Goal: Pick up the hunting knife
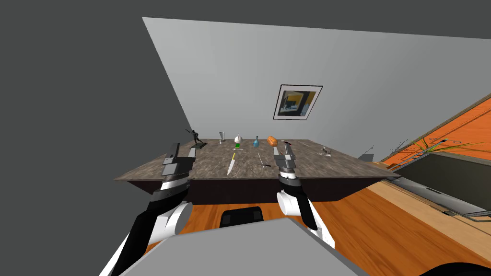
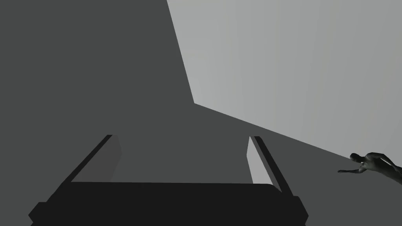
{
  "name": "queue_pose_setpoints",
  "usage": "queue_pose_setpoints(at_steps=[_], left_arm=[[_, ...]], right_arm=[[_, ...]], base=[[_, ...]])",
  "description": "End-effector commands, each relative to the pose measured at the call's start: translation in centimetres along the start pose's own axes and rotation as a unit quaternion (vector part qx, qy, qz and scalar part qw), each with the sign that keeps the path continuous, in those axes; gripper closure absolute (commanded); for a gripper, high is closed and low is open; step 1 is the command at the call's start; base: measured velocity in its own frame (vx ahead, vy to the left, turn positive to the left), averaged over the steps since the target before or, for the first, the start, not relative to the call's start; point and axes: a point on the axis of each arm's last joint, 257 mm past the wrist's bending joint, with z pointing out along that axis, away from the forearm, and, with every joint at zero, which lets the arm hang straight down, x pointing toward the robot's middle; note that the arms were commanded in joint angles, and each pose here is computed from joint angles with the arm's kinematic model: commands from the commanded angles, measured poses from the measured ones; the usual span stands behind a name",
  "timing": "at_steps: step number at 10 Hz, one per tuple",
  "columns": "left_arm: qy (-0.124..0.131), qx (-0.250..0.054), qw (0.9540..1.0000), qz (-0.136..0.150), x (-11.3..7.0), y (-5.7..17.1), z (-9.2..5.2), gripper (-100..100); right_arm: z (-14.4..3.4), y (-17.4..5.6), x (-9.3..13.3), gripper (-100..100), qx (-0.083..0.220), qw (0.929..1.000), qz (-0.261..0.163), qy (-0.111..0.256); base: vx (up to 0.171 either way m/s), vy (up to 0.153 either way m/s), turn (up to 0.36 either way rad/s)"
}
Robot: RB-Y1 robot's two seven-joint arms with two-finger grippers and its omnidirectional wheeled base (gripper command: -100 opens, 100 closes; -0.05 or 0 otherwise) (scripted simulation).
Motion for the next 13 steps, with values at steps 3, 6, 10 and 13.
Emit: queue_pose_setpoints(at_steps=[3, 6, 10, 13], left_arm=[[0.000, 0.000, 1.0000, 0.000, 0.0, 0.0, 0.0, 0], [0.000, 0.000, 1.0000, 0.000, 0.0, 0.0, 0.0, 0], [0.000, 0.000, 1.0000, 0.000, 0.0, 0.0, 0.0, 0], [0.000, 0.000, 1.0000, 0.000, 0.0, 0.0, 0.0, 0]], right_arm=[[-0.5, -1.4, 0.8, -100, 0.022, 0.9985, -0.029, 0.041], [-1.4, -3.5, 1.7, -100, 0.048, 0.9934, -0.062, 0.083], [-2.5, -5.4, 2.4, -100, 0.072, 0.9838, -0.096, 0.133], [-3.9, -7.7, 2.9, -100, 0.096, 0.9709, -0.129, 0.177]], base=[[-0.088, -0.175, -0.011], [-0.126, -0.262, 0.008], [-0.079, -0.162, 0.019], [-0.058, -0.127, 0.030]])
